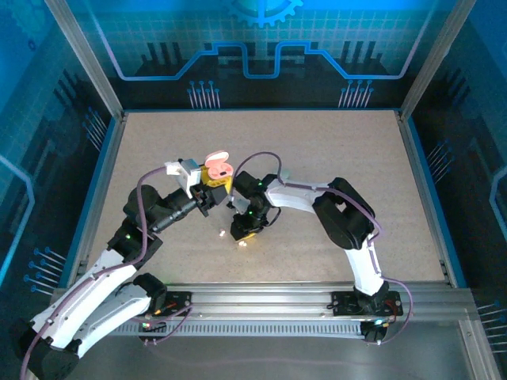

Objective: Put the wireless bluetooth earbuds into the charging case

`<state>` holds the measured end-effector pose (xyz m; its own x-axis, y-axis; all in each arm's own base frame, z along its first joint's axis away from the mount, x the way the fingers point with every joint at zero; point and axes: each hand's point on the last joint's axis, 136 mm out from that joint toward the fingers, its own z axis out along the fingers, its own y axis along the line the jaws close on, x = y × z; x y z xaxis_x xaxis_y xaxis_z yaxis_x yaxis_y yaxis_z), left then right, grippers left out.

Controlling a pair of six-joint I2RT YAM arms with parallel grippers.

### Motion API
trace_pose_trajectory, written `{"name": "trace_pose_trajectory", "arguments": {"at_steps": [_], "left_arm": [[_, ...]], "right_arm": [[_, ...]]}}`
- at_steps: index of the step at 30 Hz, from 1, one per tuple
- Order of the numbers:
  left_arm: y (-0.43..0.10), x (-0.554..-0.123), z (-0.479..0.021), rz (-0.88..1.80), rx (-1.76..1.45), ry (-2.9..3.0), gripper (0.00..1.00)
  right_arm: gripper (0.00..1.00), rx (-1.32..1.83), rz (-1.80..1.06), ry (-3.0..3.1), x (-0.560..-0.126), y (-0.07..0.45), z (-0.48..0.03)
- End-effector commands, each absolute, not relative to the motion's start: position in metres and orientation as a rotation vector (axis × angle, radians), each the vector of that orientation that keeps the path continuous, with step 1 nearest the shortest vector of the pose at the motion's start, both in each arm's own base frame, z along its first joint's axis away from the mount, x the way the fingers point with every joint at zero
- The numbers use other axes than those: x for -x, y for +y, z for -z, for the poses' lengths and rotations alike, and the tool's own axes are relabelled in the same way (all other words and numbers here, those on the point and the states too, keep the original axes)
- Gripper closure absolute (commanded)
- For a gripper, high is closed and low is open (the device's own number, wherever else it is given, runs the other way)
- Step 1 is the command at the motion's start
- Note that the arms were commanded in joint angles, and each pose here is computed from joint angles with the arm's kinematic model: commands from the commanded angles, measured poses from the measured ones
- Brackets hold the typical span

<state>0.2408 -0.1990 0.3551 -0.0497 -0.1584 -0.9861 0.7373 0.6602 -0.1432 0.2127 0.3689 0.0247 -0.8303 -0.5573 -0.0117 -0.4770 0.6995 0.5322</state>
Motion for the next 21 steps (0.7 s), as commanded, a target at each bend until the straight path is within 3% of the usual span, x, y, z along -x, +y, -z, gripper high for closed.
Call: {"name": "trace_pose_trajectory", "arguments": {"at_steps": [1, 21], "left_arm": [[-0.198, -0.237, -0.371, 0.799, -0.513, 1.401, 0.68], [-0.200, -0.238, -0.371, 0.813, -0.511, 1.404, 0.68]], "right_arm": [[0.67, -0.885, 0.816, -2.695, -0.193, 0.370, -0.026], [0.66, -0.919, 0.891, -2.682, -0.176, 0.389, -0.042]]}}
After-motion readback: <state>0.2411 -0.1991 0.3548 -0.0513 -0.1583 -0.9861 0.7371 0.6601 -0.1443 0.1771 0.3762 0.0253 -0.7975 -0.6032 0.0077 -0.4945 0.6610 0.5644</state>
